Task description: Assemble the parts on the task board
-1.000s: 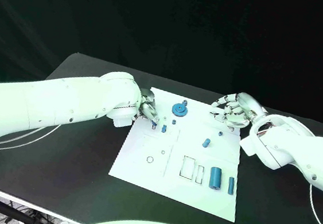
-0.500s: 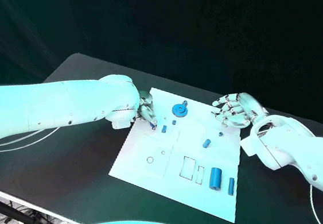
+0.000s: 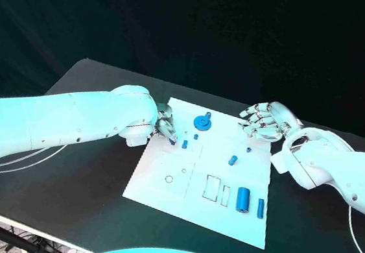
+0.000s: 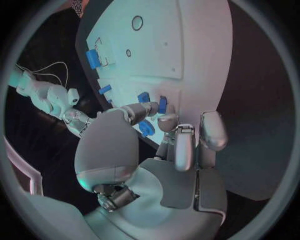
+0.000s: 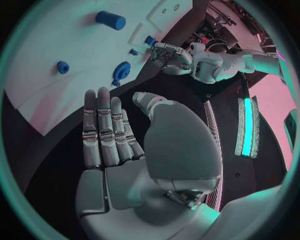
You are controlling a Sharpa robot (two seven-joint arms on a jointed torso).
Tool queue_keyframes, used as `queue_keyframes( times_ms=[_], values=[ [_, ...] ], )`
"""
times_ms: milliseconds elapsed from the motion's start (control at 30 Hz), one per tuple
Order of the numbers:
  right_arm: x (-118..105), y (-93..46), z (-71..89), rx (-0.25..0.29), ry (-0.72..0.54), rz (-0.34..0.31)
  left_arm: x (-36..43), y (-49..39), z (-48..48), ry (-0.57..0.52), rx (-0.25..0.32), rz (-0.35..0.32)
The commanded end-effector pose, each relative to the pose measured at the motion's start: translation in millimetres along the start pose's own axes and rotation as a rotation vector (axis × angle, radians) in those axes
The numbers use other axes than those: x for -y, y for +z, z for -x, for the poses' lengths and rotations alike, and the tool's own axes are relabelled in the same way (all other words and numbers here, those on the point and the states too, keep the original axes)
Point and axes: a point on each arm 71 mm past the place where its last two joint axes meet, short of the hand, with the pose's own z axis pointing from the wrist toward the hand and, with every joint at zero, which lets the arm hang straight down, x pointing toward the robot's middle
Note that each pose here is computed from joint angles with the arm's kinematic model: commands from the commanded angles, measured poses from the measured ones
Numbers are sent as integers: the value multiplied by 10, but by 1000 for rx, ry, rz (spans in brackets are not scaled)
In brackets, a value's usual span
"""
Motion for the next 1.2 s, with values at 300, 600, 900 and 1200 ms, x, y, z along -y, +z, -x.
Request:
queue_keyframes(
  times_ms=[300,600,900,1200],
  values=[
    [-8,-1,5,3,11,20,22,-13,-48,29,-9,-6],
    [-6,-1,6,2,11,19,10,-12,-46,34,-9,-2],
    [-7,3,1,-1,11,18,10,-11,-48,37,-12,-3],
    [-5,4,-1,-4,11,16,6,-9,-59,43,-32,0]
  ],
)
